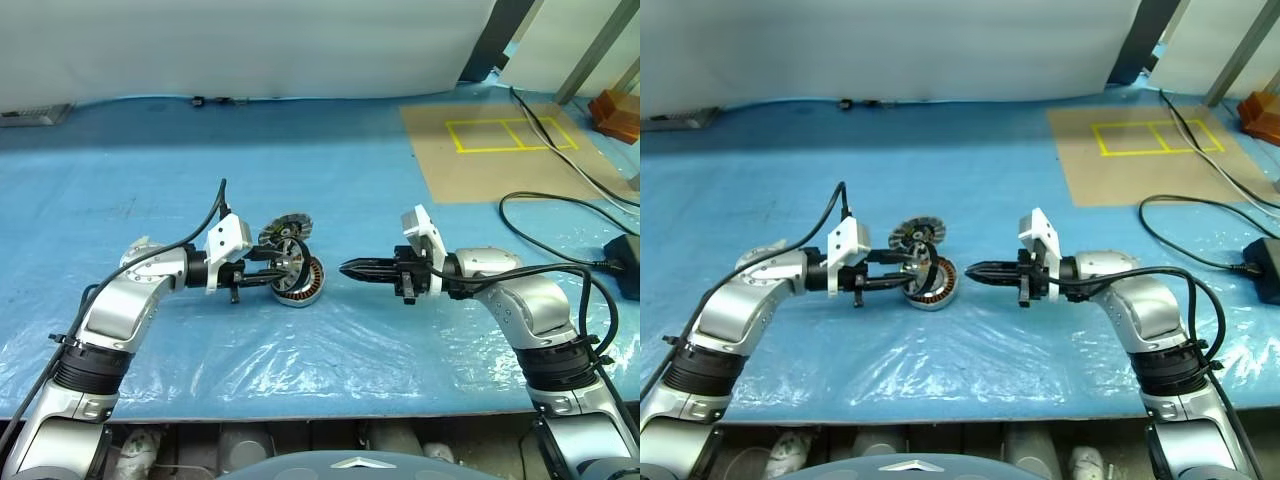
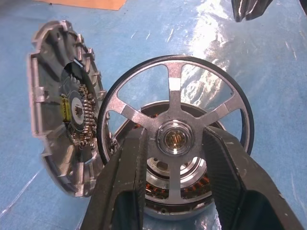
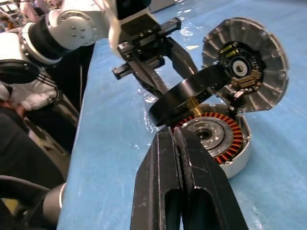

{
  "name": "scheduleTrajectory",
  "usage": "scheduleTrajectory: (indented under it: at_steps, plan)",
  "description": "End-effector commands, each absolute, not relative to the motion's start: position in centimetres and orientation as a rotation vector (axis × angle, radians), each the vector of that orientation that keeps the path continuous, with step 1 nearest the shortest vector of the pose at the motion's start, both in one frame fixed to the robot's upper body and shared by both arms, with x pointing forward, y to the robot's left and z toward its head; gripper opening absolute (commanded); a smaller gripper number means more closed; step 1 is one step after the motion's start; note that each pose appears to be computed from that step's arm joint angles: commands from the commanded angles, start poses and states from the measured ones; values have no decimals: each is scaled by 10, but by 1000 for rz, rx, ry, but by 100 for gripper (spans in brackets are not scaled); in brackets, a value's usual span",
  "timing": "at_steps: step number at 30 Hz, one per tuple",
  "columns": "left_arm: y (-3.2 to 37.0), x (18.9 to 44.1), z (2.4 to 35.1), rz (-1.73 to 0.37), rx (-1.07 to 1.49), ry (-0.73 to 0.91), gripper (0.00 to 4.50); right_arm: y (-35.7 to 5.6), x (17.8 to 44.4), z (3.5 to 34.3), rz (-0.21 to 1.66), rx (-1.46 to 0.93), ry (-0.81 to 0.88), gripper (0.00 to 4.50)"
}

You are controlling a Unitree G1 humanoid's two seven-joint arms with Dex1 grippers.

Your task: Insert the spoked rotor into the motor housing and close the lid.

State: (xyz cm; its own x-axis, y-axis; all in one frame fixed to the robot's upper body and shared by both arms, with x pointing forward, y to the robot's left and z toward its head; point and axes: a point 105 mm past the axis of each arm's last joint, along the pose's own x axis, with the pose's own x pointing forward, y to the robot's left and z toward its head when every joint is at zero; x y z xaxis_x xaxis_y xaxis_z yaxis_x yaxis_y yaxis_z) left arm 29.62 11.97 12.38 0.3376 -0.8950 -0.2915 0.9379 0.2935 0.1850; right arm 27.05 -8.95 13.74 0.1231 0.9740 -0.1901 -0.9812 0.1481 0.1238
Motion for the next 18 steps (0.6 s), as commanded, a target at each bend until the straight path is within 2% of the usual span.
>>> scheduleTrajectory:
  at_steps: [1, 10, 18]
  plan:
    - [118, 298, 125, -1221, 375, 115, 171, -85, 264, 141, 1494, -77, 234, 0]
    - [115, 296, 118, -1216, 392, 116, 171, -83, 267, 136, 1485, -112, 253, 0]
    - [121, 294, 110, -1213, 420, 188, 171, -85, 277, 133, 1422, -134, 259, 0]
